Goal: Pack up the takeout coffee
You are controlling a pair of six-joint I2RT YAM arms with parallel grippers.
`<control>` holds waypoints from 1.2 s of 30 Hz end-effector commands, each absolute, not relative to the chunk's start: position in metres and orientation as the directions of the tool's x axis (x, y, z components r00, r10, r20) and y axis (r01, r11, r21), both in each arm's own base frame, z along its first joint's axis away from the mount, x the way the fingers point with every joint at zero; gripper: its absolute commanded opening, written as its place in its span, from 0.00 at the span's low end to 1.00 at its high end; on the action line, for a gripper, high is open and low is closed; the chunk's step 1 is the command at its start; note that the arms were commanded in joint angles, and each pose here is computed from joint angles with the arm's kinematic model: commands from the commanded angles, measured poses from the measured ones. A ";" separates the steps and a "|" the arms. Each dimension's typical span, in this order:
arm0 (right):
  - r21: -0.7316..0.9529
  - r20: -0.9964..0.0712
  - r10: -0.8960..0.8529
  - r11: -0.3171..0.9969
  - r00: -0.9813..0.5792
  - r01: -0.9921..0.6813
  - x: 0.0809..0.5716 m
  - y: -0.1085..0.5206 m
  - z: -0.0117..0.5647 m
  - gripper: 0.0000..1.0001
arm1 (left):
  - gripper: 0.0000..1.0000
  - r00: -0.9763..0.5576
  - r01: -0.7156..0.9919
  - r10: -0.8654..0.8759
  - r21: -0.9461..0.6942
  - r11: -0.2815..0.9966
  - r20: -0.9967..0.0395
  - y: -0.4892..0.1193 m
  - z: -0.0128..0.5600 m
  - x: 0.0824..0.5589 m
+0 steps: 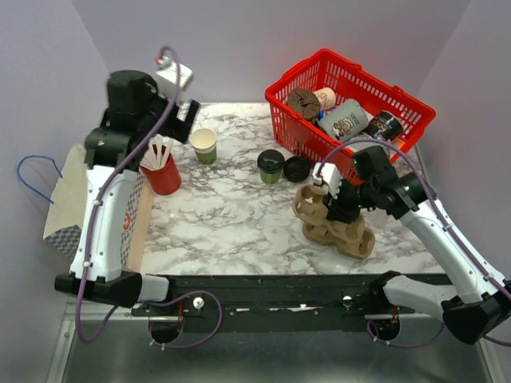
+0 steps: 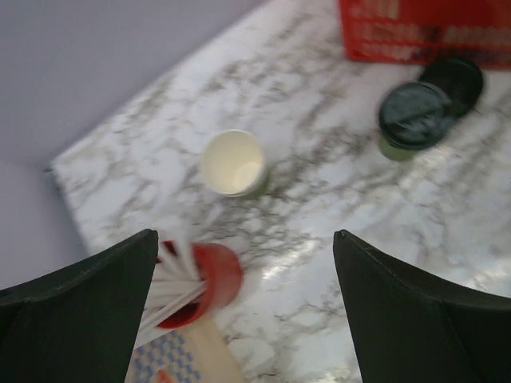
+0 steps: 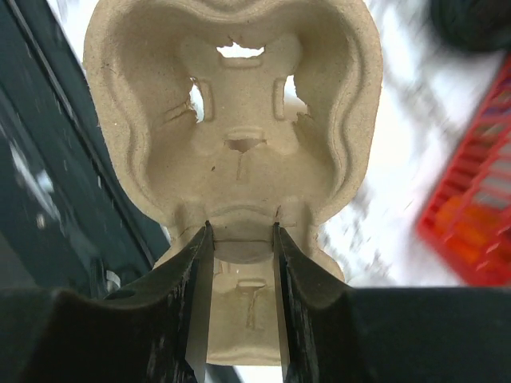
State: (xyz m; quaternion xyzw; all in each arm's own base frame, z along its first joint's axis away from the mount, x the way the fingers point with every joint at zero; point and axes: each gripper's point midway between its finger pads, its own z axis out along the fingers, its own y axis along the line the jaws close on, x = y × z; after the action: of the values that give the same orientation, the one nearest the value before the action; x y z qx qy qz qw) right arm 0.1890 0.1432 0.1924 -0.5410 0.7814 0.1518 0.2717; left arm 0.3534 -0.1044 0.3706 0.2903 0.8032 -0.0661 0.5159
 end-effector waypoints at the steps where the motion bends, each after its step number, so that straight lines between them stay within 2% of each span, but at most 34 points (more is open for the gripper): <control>1: -0.014 -0.735 -0.635 0.363 -0.237 -0.932 0.212 0.184 0.230 0.01 | 0.99 -0.336 -0.056 0.349 0.389 0.920 -0.875 0.036 0.453 0.331; 3: 0.008 -0.749 -0.619 0.350 -0.238 -0.937 0.220 0.195 0.230 0.01 | 0.99 -0.359 -0.155 0.394 0.471 0.869 -0.846 0.067 0.476 0.316; 4: 0.015 -0.749 -0.616 0.350 -0.243 -0.937 0.224 0.198 0.229 0.01 | 0.99 -0.441 -0.211 0.397 0.523 0.826 -0.805 0.085 0.472 0.307; 6: 0.013 -0.758 -0.610 0.340 -0.231 -0.940 0.232 0.204 0.235 0.01 | 0.98 -0.507 -0.289 0.392 0.580 0.762 -0.768 0.113 0.484 0.287; 13: 0.019 -0.780 -0.579 0.355 -0.236 -0.935 0.261 0.222 0.250 0.01 | 0.98 -0.720 -0.444 0.179 0.643 0.624 -0.671 0.186 0.458 0.207; 17: 0.078 -0.778 -0.570 0.331 -0.265 -0.940 0.262 0.232 0.251 0.01 | 0.96 -0.798 -0.451 0.003 0.602 0.660 -0.602 0.212 0.419 0.174; 18: 0.083 -0.776 -0.571 0.327 -0.267 -0.941 0.263 0.233 0.251 0.01 | 0.95 -0.802 -0.428 -0.011 0.562 0.707 -0.597 0.209 0.406 0.176; 23: 0.123 -0.774 -0.566 0.302 -0.282 -0.945 0.260 0.238 0.249 0.01 | 0.88 -0.849 -0.418 -0.151 0.470 0.778 -0.506 0.209 0.347 0.154; 29: 0.129 -0.781 -0.553 0.310 -0.289 -0.942 0.255 0.237 0.248 0.01 | 0.82 -0.857 -0.401 -0.193 0.382 0.833 -0.478 0.204 0.313 0.157; 36: 0.125 -0.782 -0.554 0.309 -0.285 -0.943 0.247 0.232 0.246 0.00 | 0.77 -0.858 -0.394 -0.196 0.364 0.844 -0.474 0.216 0.294 0.174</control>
State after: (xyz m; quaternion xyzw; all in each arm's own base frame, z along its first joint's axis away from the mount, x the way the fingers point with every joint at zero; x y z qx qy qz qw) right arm 0.2539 0.2319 0.2378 -0.5030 0.7531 0.2897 0.3097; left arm 0.1666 0.2178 0.3053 -0.1543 0.9313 0.2559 0.2083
